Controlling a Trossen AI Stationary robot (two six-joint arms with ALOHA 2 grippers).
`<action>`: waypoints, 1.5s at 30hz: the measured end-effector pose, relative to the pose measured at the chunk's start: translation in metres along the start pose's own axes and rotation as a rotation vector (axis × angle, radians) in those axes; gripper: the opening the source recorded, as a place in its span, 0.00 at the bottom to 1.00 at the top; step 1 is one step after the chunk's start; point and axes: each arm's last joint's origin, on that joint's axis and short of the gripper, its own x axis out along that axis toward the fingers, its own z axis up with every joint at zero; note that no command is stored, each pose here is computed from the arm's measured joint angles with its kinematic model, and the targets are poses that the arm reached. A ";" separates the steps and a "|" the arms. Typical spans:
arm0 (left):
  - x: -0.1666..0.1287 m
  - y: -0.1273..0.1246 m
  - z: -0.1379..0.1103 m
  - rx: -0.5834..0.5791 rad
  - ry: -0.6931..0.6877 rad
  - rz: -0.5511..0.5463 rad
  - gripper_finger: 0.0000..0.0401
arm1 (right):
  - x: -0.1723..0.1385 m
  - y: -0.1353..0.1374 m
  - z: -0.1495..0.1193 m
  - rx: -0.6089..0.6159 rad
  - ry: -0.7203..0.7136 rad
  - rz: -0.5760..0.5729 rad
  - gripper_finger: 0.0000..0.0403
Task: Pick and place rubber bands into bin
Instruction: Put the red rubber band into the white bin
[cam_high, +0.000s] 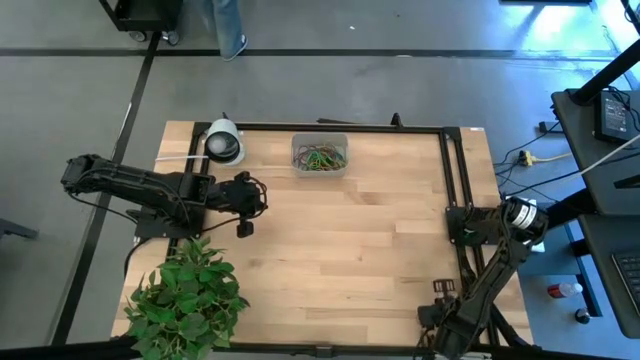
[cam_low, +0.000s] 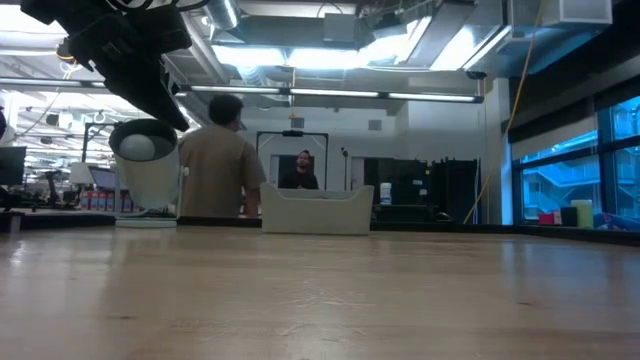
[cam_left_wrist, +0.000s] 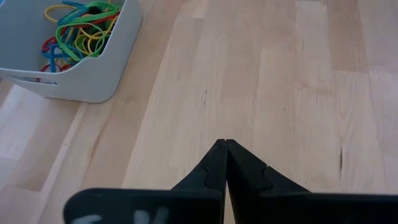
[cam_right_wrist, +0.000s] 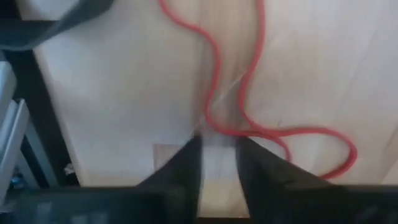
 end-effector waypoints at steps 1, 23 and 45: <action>0.000 0.000 0.000 0.002 0.000 0.000 0.00 | -0.001 -0.001 0.003 0.007 0.000 0.002 0.16; 0.000 -0.001 0.000 0.111 0.001 -0.030 0.00 | -0.048 0.015 0.032 0.163 -0.075 0.030 0.00; 0.000 -0.001 0.000 0.105 0.000 -0.036 0.00 | -0.025 0.003 0.036 0.120 -0.158 0.007 0.26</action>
